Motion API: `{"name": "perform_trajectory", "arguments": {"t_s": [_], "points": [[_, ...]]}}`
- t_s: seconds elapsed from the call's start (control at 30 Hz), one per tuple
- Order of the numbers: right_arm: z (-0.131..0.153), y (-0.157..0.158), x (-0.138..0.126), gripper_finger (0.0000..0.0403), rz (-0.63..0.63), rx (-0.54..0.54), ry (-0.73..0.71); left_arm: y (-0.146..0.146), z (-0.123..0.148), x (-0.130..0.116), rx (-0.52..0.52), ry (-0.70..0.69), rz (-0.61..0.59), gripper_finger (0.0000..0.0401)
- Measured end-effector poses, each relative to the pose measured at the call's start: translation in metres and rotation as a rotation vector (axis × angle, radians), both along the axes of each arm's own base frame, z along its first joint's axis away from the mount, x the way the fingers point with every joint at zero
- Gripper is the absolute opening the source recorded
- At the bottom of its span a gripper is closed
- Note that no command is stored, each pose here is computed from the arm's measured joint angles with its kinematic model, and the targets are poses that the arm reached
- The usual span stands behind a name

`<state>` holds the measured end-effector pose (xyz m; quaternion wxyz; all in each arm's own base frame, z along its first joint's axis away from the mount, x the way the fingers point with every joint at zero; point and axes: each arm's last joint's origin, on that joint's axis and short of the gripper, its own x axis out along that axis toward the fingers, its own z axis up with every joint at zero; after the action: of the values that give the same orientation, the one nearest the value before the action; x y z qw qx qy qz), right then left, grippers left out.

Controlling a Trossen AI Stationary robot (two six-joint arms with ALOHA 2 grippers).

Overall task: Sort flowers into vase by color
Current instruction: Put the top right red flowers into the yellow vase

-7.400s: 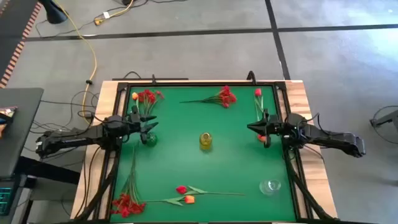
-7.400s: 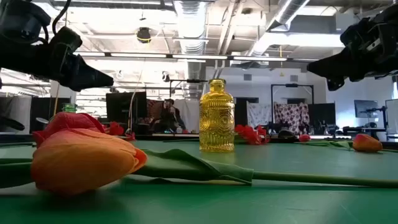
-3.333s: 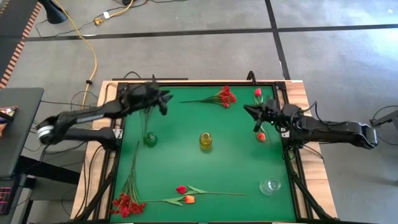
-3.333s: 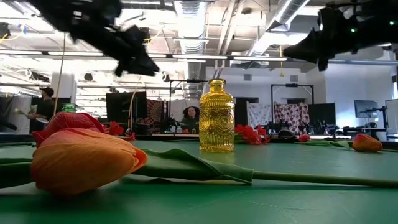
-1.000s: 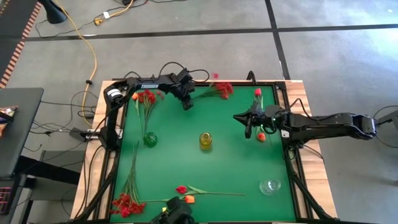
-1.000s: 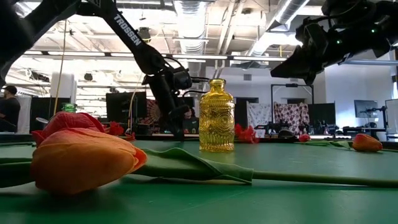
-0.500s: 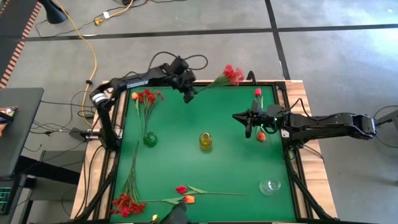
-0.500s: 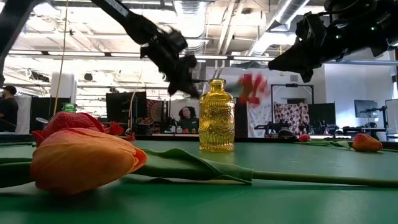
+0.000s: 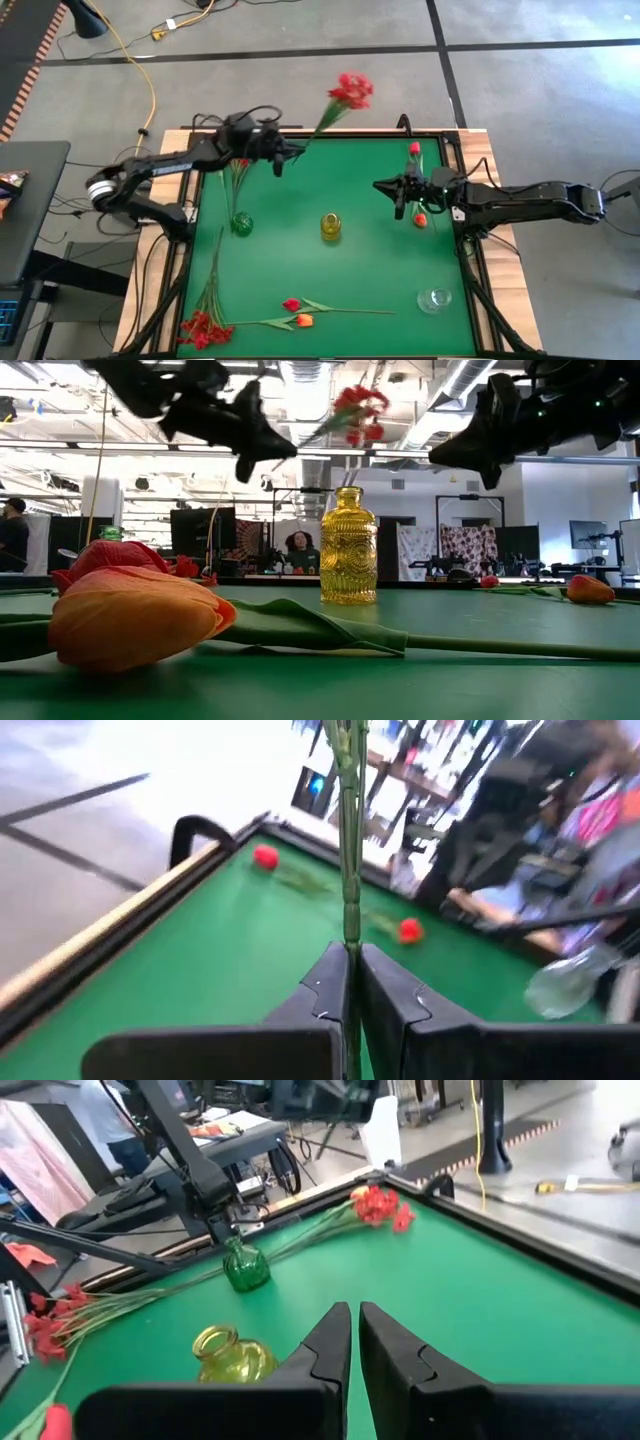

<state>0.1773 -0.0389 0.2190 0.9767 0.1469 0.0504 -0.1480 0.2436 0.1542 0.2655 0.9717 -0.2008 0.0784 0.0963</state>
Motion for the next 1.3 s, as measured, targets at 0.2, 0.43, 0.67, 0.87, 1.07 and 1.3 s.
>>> {"name": "perform_trajectory", "arguments": {"t_s": [0.2,0.43,0.67,0.87,1.07,1.3], "points": [[0.004,-0.001,0.001,0.0054,0.006,-0.096,-0.024,-0.026,-0.011,-0.021,-0.045,-0.228,-0.017,0.0],[0.006,-0.002,0.006,0.0054,-0.02,-0.13,-0.055,-0.049,-0.018,-0.031,-0.038,-0.461,-0.103,0.0],[0.0,-0.005,0.016,0.0054,-0.02,-0.13,-0.06,-0.069,-0.013,-0.053,-0.018,-0.664,-0.242,0.0],[-0.005,-0.007,0.028,0.0054,-0.017,-0.128,-0.05,-0.083,-0.024,-0.079,0.057,-0.684,-0.25,0.0],[0.001,-0.01,0.048,0.0054,0.005,-0.124,-0.034,-0.101,-0.036,-0.102,0.16,-0.692,-0.31,0.0],[0.012,-0.013,0.078,0.0054,0.116,-0.113,-0.039,-0.113,-0.054,-0.124,0.262,-0.662,-0.316,0.0]]}}
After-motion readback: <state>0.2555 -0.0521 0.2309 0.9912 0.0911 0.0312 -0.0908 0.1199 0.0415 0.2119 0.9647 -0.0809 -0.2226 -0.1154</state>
